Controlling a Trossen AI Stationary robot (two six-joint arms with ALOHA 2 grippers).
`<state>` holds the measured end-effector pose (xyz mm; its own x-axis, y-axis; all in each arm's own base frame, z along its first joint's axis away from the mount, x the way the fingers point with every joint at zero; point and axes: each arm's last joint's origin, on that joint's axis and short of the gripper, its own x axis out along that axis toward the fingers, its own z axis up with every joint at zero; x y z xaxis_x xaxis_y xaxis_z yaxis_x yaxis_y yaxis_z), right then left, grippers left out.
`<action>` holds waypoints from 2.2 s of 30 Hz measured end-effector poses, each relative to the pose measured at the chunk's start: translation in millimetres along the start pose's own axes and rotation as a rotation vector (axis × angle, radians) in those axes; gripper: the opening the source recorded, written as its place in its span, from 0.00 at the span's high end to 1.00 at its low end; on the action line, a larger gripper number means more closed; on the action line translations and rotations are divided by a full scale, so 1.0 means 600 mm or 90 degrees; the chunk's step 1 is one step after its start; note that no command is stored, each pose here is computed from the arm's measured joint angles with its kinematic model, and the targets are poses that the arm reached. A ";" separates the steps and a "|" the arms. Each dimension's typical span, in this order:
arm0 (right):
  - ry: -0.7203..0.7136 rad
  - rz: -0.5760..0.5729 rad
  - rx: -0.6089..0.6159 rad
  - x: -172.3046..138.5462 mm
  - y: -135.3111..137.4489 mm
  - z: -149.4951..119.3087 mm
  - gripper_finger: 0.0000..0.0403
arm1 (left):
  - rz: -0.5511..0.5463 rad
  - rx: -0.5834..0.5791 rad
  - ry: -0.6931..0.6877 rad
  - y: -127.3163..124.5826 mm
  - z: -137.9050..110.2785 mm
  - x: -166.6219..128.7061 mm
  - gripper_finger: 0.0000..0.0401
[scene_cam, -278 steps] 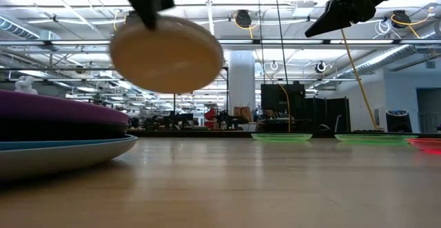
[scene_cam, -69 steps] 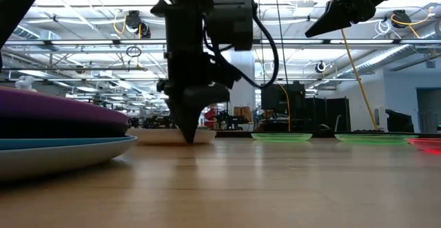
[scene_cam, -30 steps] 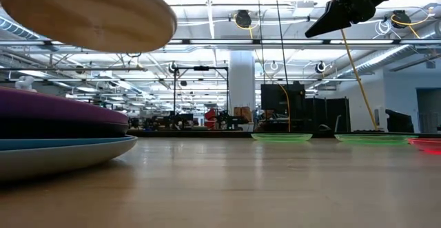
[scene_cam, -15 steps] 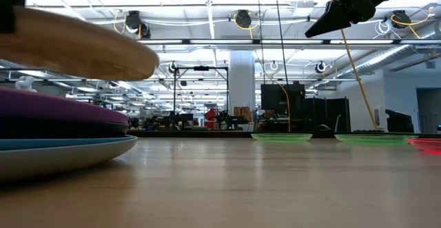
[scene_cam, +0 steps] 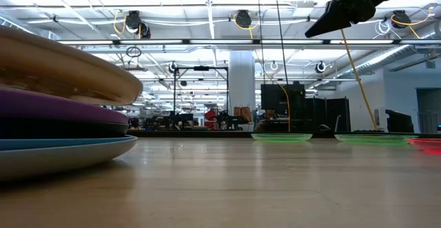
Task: Stack plastic plates
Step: Stack the gray plate on the brown plate, then stack the left pink plate on the gray plate
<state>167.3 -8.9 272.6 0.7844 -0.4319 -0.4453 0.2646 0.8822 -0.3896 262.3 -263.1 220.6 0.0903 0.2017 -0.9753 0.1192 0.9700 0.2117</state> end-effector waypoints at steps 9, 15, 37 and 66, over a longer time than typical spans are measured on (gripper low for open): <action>0.000 0.000 -0.001 0.000 0.000 0.000 0.92 | -0.004 -0.004 -0.001 0.000 0.001 0.000 0.94; 0.000 0.000 -0.001 0.000 0.000 0.000 0.92 | -0.040 -0.020 0.010 -0.004 0.003 0.000 0.93; -0.003 0.000 0.000 0.000 0.000 0.001 0.92 | -0.028 -0.038 0.044 0.002 -0.003 0.000 0.72; -0.003 0.000 -0.002 0.000 0.000 0.001 0.92 | 0.155 -0.028 -0.011 0.162 0.032 -0.066 0.72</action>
<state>167.6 -8.8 272.9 0.7866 -0.4311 -0.4421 0.2631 0.8817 -0.3916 289.1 -179.3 280.8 0.1278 0.4286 -0.8944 0.0489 0.8980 0.4373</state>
